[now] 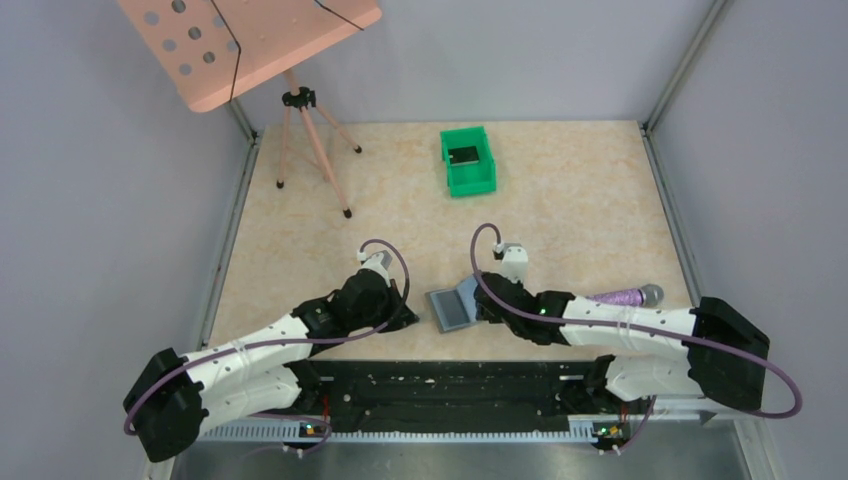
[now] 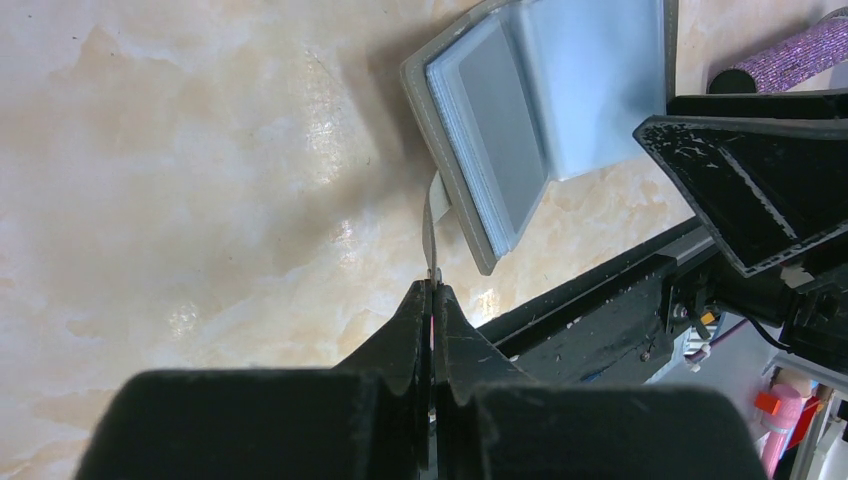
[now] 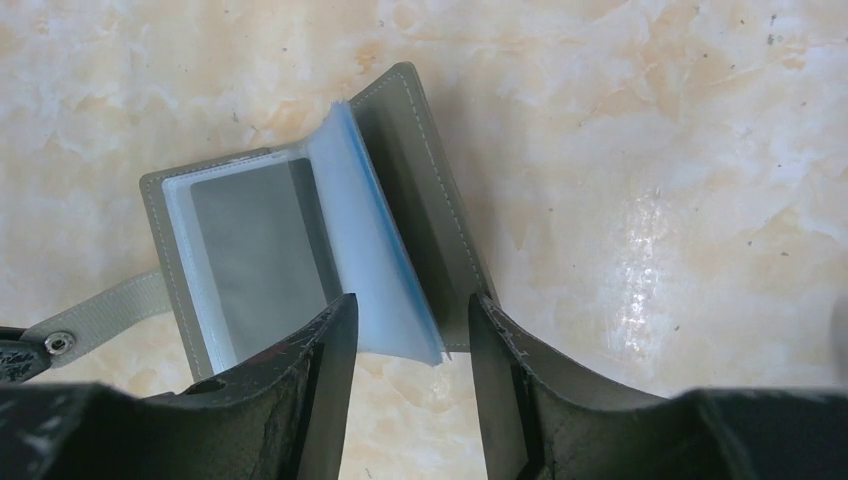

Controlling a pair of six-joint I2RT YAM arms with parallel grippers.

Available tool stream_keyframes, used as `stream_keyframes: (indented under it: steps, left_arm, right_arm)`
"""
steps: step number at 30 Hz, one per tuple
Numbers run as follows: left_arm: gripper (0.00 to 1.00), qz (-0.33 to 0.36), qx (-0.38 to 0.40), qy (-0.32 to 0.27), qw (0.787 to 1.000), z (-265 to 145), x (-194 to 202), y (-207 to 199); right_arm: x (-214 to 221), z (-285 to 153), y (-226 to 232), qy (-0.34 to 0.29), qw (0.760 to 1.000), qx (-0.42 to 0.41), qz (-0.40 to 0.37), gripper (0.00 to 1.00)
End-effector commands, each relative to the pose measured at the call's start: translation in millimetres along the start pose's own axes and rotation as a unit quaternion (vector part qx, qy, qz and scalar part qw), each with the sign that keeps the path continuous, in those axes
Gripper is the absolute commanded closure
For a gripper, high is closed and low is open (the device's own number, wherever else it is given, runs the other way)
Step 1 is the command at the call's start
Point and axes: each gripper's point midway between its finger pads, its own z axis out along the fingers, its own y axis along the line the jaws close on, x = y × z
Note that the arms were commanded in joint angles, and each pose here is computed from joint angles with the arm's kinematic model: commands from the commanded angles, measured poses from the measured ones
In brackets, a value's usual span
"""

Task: Take the credit cards out of the card holder
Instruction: Open the card holder at the center of the board.

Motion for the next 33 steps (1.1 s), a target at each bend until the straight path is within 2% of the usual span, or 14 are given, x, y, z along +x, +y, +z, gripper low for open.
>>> stream_keyframes:
  steps: [1,7,14,17,23,33]
  left_arm:
    - [1.0,0.002,0.0,-0.012,1.0,1,-5,0]
    - [1.0,0.002,0.002,-0.011,1.0,2,-5,-1]
    - [1.0,0.002,0.008,-0.015,1.0,-1,-7,-5]
    - [1.0,0.002,0.01,-0.015,1.0,-1,-8,-6]
    - [1.0,-0.001,0.02,-0.016,1.0,-1,-8,-10]
    - [1.0,0.001,0.014,-0.018,1.0,-3,-8,-6]
  right_arm:
    - [-17,-11,1,-0.017,1.0,-0.004,0.016,0.55]
    - [-25,-19,12,-0.01,1.0,-0.018,0.017,0.58]
    - [-47,-42,43,-0.013,0.996,-0.084,0.028,0.62]
    - [-56,-51,54,-0.019,0.993,-0.109,0.033,0.67]
    - [-54,-58,104,-0.016,0.974,-0.223,0.039,0.76]
    - [-22,-1,82,0.014,0.989,-0.143,0.016,0.79]
